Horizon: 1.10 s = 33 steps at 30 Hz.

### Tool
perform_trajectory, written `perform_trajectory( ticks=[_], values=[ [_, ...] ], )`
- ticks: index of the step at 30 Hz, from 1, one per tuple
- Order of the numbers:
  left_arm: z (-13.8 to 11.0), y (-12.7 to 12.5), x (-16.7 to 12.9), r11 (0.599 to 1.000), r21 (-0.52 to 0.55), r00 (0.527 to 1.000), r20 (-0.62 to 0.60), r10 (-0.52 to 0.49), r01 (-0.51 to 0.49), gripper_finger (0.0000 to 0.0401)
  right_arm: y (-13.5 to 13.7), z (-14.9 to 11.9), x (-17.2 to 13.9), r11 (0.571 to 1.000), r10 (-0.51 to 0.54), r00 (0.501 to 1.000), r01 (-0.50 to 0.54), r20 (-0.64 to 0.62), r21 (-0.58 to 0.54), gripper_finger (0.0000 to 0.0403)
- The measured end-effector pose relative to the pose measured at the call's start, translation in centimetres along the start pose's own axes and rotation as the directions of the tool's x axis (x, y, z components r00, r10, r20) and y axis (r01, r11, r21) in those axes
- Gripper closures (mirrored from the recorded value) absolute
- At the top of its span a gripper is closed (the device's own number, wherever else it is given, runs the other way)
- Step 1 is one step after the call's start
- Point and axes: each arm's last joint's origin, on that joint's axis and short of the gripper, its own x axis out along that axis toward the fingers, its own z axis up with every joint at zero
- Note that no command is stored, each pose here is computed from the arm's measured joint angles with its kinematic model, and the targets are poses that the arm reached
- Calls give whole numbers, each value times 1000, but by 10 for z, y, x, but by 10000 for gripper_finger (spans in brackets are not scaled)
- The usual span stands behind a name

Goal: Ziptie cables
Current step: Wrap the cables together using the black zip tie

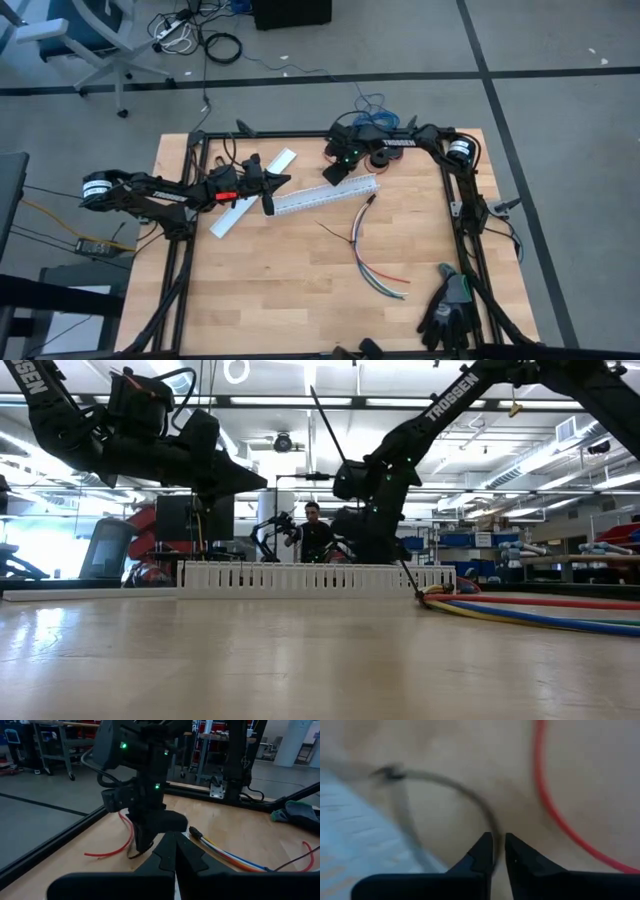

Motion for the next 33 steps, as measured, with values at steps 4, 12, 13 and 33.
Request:
perform_trajectory(
  ticks=[4, 12, 13, 33],
  values=[
    [0, 0, 0, 1000, -1, 1000, 0, 0, 0, 397, 4, 3, -3, 1000, 13, 1000, -13, 6, -8, 379],
    [0, 0, 0, 1000, -1, 1000, 0, 0, 0, 392, 14, 12, -13, 997, 24, 999, -21, 34, -73, 382],
    [0, 0, 0, 1000, -1, 1000, 0, 0, 0, 392, 16, 13, -13, 996, 27, 999, -23, 40, -87, 381],
    [0, 0, 0, 999, -45, 1000, 3, -1, 1, 391, 39, 1, 37, 970, 24, 1000, -28, -17, -243, 313]
  ],
)
